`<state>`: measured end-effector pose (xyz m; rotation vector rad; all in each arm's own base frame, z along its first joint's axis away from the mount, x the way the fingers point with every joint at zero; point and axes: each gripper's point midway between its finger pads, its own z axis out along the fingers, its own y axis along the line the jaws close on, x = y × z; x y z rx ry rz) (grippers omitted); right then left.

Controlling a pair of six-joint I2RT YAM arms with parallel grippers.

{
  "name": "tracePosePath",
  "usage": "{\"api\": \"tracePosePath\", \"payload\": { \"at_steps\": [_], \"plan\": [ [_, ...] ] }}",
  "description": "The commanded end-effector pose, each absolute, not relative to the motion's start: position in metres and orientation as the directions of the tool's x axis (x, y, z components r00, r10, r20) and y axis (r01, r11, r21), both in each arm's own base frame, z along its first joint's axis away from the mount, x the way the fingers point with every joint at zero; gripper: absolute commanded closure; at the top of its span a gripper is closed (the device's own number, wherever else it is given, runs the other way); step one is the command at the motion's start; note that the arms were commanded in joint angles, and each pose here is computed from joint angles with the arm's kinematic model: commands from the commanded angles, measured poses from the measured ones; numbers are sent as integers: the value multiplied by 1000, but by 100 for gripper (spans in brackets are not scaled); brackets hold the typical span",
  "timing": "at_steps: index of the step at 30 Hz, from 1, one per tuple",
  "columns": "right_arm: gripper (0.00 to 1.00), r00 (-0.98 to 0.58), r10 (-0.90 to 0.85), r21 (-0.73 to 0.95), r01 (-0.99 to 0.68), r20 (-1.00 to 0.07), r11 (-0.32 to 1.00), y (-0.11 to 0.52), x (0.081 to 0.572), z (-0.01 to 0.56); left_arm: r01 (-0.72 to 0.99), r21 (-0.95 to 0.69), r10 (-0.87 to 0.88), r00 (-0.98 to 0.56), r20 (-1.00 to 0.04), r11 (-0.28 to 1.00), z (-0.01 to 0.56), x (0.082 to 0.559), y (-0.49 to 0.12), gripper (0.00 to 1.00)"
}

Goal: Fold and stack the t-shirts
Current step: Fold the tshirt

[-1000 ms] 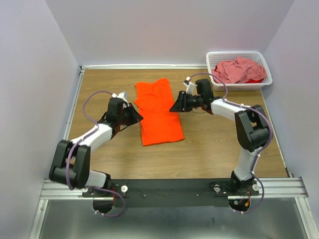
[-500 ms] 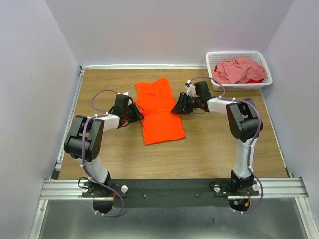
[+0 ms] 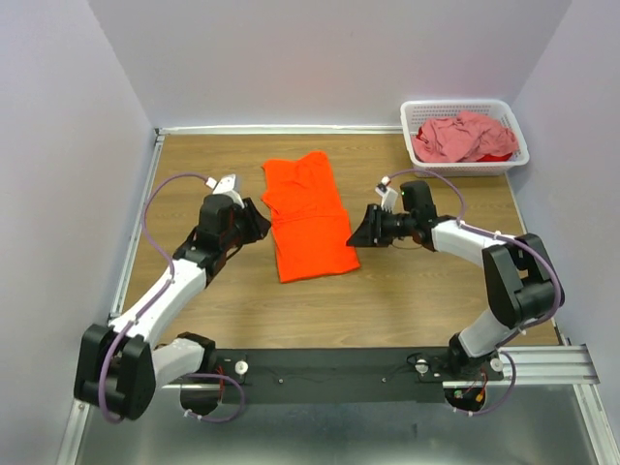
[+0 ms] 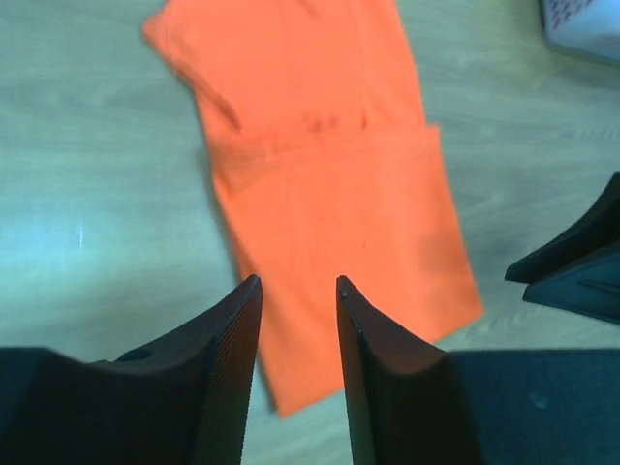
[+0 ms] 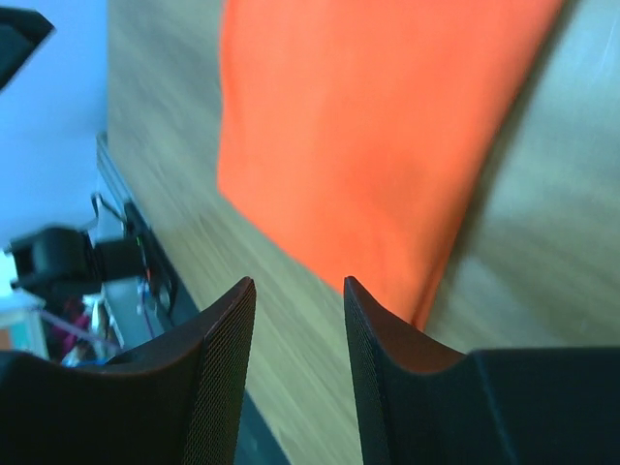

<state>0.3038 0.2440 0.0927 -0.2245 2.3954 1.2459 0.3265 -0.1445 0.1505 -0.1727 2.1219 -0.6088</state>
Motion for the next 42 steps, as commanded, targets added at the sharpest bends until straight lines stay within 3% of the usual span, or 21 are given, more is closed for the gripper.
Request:
{"api": "tracePosePath", "payload": {
  "at_steps": [1, 5, 10, 14, 17, 21, 29, 35, 42],
  "plan": [
    [51, -937, -16, 788, -302, -348, 537, 242, 264, 69, 14, -458, -345, -636, -690, 889, 119, 292, -128, 52],
    [54, -956, -56, 808, -272, -286, 523, 241, 248, 43, -13, -461, -372, -611, -699, 887, 124, 279, -118, 34],
    [56, -970, -57, 775, -225, -238, 591, 230, 239, 12, -48, -474, -415, -568, -711, 879, 134, 273, -109, 25],
    [56, -969, -19, 741, -200, -245, 641, 223, 239, 9, -109, -524, -491, -547, -678, 845, 134, 264, -104, 1],
    [56, -951, 12, 732, -231, -310, 641, 223, 248, 34, -130, -547, -523, -535, -664, 827, 129, 259, -103, 1],
    [55, -934, 45, 675, -222, -354, 704, 212, 256, 63, -107, -545, -504, -558, -659, 831, 126, 255, -110, 14],
    [44, -908, 54, 435, -145, -414, 889, 200, 281, 92, -80, -437, -353, -728, -588, 896, 96, 241, -160, 15],
    [44, -928, 3, 254, -99, -374, 962, 202, 278, 64, -85, -359, -287, -778, -559, 930, 84, 241, -165, 15],
    [44, -949, -34, 192, -99, -314, 976, 213, 271, 39, -64, -330, -244, -805, -540, 942, 75, 241, -170, 14]
  ]
}}
